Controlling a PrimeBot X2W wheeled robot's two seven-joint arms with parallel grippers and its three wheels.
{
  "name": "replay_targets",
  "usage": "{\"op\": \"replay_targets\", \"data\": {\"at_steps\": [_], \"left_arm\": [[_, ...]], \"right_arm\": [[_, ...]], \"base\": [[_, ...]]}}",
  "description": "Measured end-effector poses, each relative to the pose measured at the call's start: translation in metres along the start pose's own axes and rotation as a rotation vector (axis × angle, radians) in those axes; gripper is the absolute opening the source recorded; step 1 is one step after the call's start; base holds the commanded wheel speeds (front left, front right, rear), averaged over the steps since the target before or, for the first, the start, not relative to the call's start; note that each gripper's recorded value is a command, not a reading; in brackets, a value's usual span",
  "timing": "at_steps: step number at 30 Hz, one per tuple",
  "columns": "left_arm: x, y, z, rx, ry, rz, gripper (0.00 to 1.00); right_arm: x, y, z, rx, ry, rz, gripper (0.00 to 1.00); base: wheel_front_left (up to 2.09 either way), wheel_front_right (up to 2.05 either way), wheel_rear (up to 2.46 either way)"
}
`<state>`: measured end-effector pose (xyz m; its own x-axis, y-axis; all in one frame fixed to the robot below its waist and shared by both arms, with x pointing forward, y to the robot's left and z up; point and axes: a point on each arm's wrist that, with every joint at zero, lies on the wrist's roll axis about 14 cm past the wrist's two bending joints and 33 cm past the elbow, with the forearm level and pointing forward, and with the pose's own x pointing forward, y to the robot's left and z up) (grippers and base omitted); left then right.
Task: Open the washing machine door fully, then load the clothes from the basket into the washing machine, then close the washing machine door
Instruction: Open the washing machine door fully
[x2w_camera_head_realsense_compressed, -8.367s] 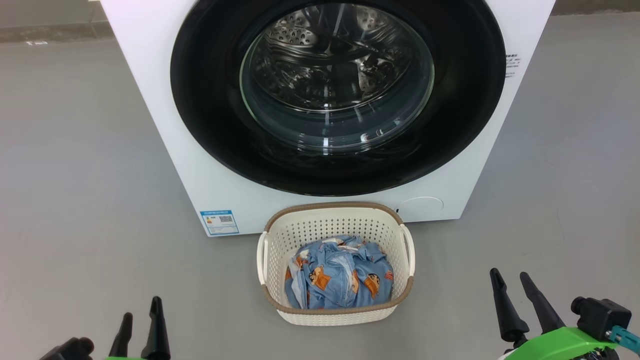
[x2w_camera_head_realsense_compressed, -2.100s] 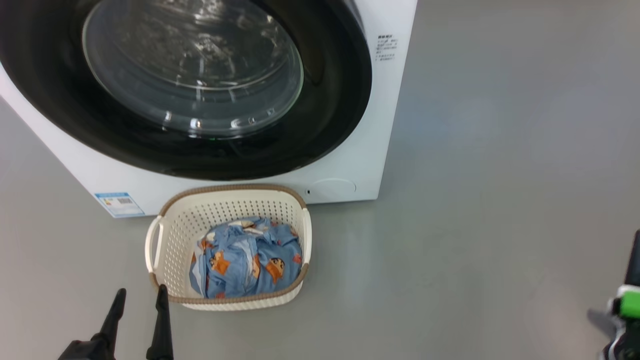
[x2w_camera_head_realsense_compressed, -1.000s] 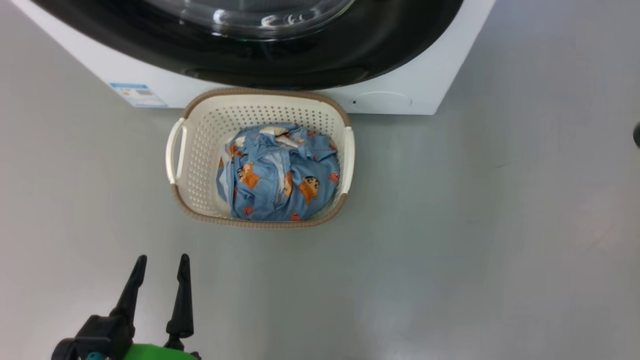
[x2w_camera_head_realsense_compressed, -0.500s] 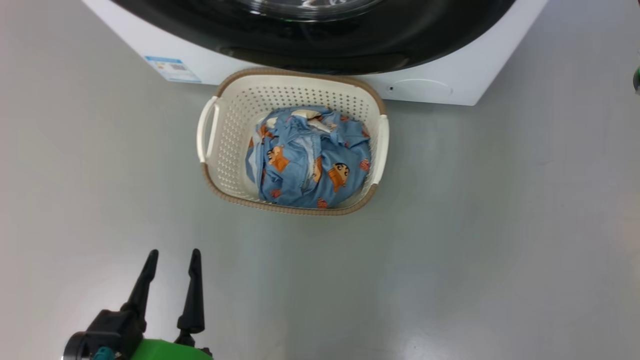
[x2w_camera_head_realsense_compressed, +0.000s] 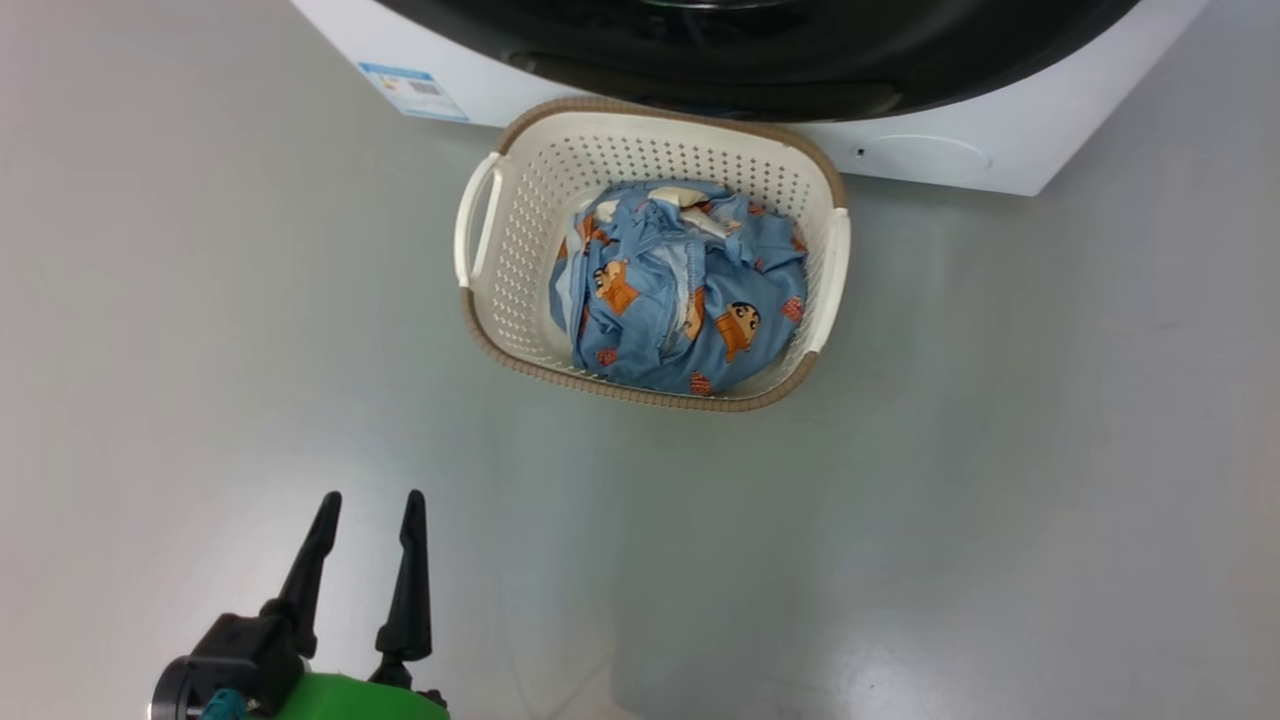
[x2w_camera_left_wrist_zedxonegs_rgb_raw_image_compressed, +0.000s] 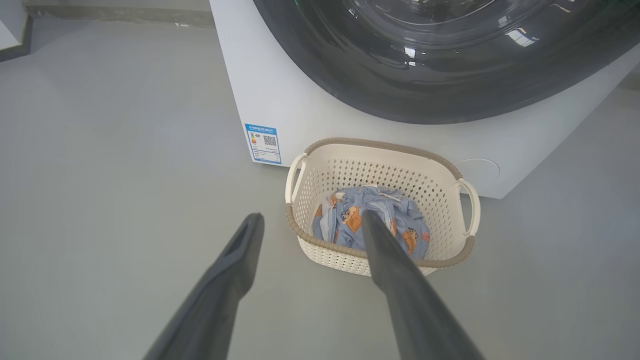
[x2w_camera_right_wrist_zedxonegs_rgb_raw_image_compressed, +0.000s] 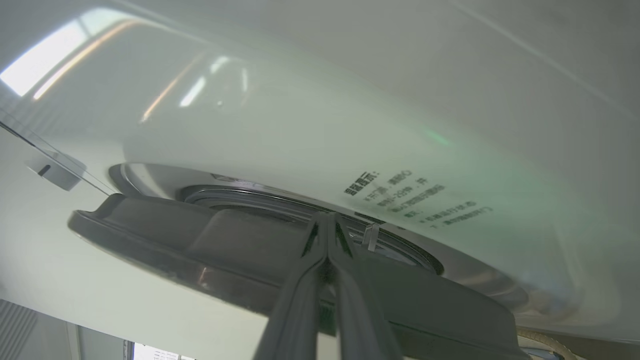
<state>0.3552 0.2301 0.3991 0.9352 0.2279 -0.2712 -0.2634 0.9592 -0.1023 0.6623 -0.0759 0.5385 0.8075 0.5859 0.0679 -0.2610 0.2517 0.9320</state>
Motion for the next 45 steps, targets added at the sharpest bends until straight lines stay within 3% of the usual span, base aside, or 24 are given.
{"op": "replay_targets", "data": {"at_steps": [20,45], "left_arm": [[-0.004,0.008,-0.015,-0.005,0.055,0.056,1.0],[0.011,-0.006,0.004,-0.027,-0.019,-0.008,1.0]], "right_arm": [[0.033,-0.013,-0.021,-0.026,0.086,0.015,0.0],[0.005,0.023,-0.044,-0.097,0.183,0.006,0.0]], "base": [[0.0,0.0,0.0],[0.0,0.0,0.0]]}}
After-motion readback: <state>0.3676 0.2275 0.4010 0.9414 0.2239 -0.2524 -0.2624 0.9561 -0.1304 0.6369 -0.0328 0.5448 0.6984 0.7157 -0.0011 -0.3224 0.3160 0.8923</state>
